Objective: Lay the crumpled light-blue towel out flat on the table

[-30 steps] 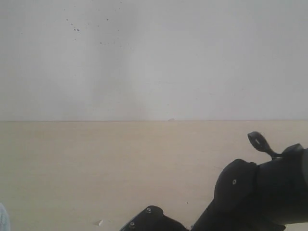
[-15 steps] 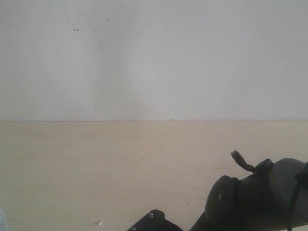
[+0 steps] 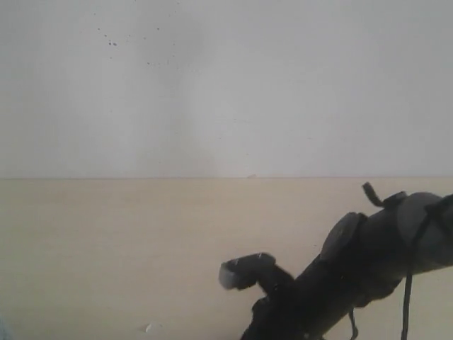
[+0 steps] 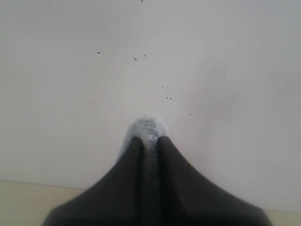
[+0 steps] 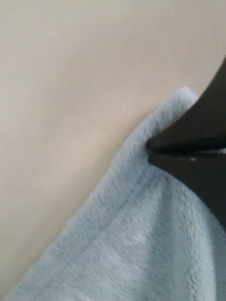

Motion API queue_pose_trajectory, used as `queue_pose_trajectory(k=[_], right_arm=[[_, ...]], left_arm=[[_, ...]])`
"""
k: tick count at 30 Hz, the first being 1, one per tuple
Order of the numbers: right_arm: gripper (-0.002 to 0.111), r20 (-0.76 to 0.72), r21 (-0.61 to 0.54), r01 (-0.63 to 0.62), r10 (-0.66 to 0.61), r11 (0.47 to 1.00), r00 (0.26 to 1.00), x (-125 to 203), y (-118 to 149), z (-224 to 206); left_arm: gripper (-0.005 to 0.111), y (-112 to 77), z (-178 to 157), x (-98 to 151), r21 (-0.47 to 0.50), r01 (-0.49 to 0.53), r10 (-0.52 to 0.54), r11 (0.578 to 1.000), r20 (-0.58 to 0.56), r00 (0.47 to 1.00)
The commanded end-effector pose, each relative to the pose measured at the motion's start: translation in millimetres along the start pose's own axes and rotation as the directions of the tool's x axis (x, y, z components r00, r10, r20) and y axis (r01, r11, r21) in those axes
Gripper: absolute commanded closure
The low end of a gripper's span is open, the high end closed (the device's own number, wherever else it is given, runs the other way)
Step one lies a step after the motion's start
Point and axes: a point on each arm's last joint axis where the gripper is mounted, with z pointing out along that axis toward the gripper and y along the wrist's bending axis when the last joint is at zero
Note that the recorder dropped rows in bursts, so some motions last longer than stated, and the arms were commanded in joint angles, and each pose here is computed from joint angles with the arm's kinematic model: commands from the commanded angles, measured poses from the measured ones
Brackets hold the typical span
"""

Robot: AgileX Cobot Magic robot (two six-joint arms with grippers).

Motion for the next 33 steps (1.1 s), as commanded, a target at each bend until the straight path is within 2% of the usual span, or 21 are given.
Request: queue_pose_trajectory(k=[1,6,9,11,13,15,18,23,26,33], right_arm=[[0.108,0.108,0.071,-0.109,0.101,0.991,0.989,-20.9,-45.0,-29.7],[0.108,0.189,0.141,-0.166,0.138,0.976,0.972,-48.0,-84.1,-63.8],[0.108,0.169,0.117,-0.157,0.136,0.981,0.976,-59.0,-88.9,-78.5],[0.108,0.125,0.071,-0.109,0.100,0.991,0.987,-61.7,-82.8,-82.5],[0.108,0.054,-0.029,-0.076,0.078,0.997,0.996,-58.2,-70.3,-81.0],[0.108,-0.042,-0.130,-0.040,0.035,0.991,0.999,-45.6,-58.2,-74.7],[0.108,-0.127,-0.246,-0.054,0.023,0.968,0.992,-20.6,-44.5,-58.8],[0.108,-0.088,-0.366,-0.049,0.018,0.929,0.996,4.7,-21.3,-43.0],[0.108,-0.093,-0.397,-0.040,0.004,0.917,0.996,13.4,-6.7,-36.9],[0.108,-0.110,-0.467,0.064,-0.130,0.882,0.985,15.2,40.6,-16.7]], left_arm=[[0.103,0.0,-0.5,0.8,0.004,-0.013,0.013,1.000,0.003,1.000],[0.103,0.0,-0.5,0.8,0.004,-0.013,0.013,1.000,0.003,1.000],[0.103,-0.2,-0.5,0.7,0.007,-0.013,0.013,1.000,0.003,1.000],[0.103,-0.2,-0.5,0.7,0.007,-0.013,0.013,1.000,0.003,1.000],[0.103,-0.2,-0.5,0.7,0.007,-0.013,0.013,1.000,0.003,1.000],[0.103,-0.2,-0.5,0.7,0.007,-0.013,0.013,1.000,0.003,1.000],[0.103,-0.2,-0.5,0.7,0.007,-0.013,0.013,1.000,0.003,1.000],[0.103,-0.2,-0.5,0.7,0.007,-0.013,0.013,1.000,0.003,1.000],[0.103,-0.5,-0.5,0.7,0.010,-0.013,0.013,1.000,0.003,1.000],[0.103,-0.5,-0.5,0.7,0.010,-0.013,0.013,1.000,0.003,1.000]])
